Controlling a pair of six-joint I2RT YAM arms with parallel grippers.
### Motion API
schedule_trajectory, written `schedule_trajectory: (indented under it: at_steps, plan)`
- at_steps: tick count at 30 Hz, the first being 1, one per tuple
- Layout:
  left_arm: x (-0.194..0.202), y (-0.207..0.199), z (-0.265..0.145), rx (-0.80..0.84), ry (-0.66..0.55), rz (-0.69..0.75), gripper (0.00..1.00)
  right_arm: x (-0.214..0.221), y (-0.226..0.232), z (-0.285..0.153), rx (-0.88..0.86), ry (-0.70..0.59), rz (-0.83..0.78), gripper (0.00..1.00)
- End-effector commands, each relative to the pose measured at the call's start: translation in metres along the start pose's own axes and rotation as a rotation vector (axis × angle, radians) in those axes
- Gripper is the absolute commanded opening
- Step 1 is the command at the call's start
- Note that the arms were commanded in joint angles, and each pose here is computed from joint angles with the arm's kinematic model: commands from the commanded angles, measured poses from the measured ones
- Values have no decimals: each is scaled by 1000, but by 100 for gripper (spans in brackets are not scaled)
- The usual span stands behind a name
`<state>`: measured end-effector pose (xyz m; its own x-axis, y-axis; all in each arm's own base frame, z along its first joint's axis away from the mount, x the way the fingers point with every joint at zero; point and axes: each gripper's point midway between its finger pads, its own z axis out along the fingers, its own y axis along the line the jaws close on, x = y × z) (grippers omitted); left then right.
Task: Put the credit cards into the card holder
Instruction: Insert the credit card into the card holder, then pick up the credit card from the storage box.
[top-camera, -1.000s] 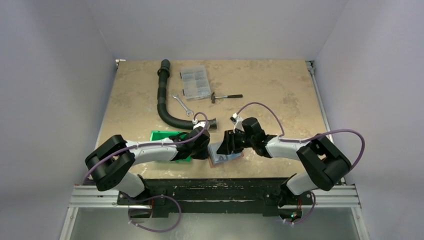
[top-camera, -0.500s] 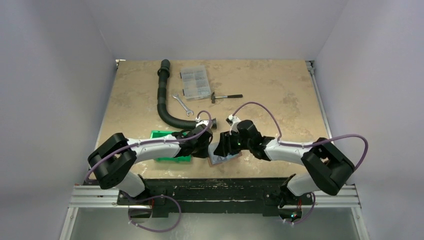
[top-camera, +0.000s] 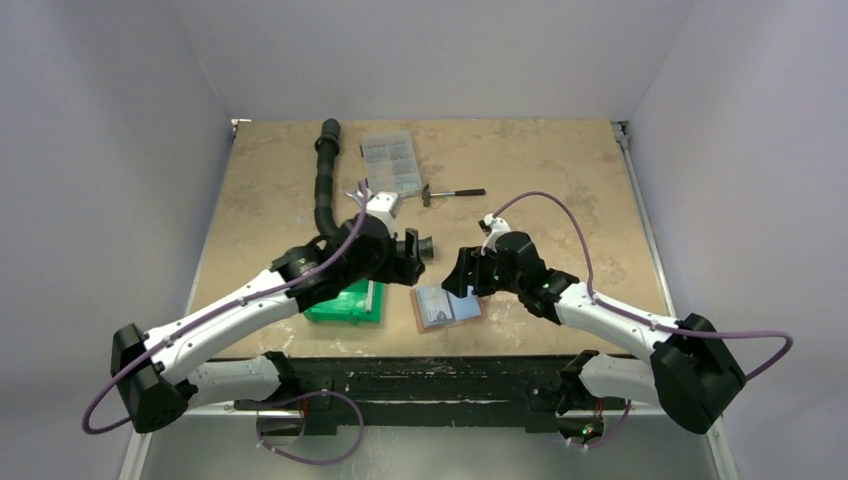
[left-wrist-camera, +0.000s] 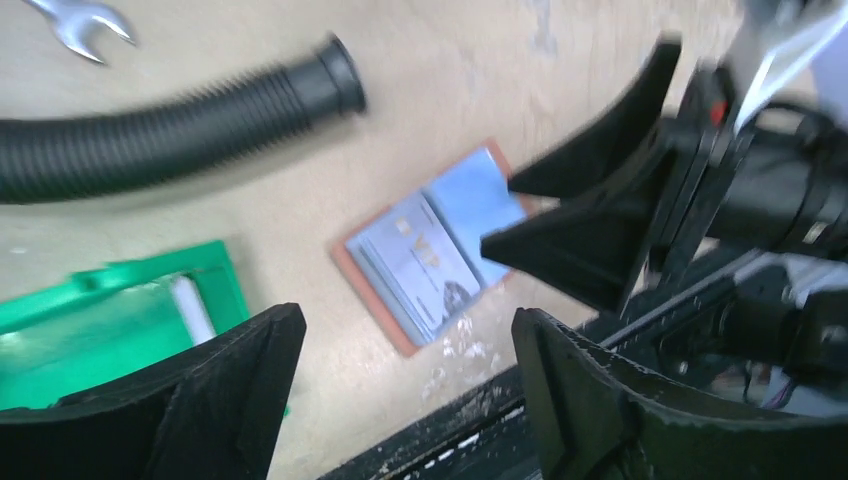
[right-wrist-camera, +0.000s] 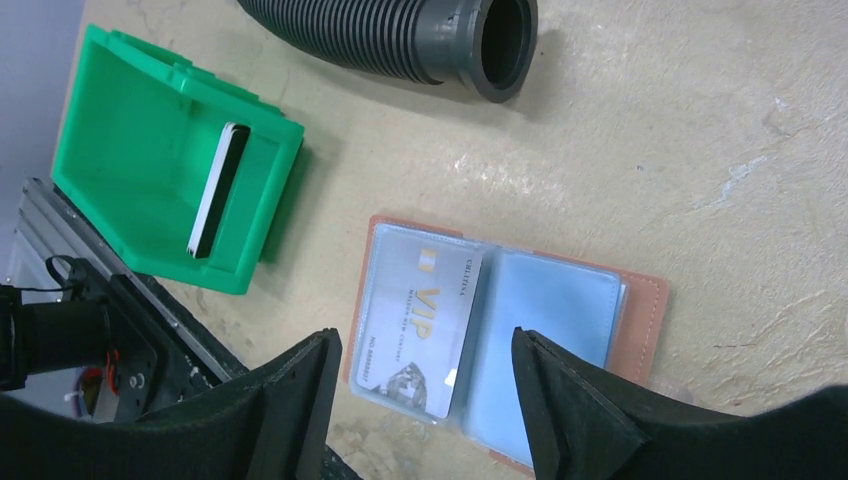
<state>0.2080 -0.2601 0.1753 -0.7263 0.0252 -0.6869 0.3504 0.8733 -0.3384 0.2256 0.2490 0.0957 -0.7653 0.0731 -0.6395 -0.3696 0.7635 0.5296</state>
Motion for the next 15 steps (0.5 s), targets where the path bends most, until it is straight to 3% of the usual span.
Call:
schedule_trajectory:
  at_steps: [1, 6, 15]
  plan:
    - [-23, 60, -24, -217, -36, 4, 87, -12, 10, 0, -24, -17, -21, 71]
    - [-5, 110, -13, -361, 41, -50, 94, -11, 16, 1, -60, -12, -6, 71]
    - [36, 121, 30, -349, 146, -100, 95, -10, 16, -6, -62, -26, -3, 71]
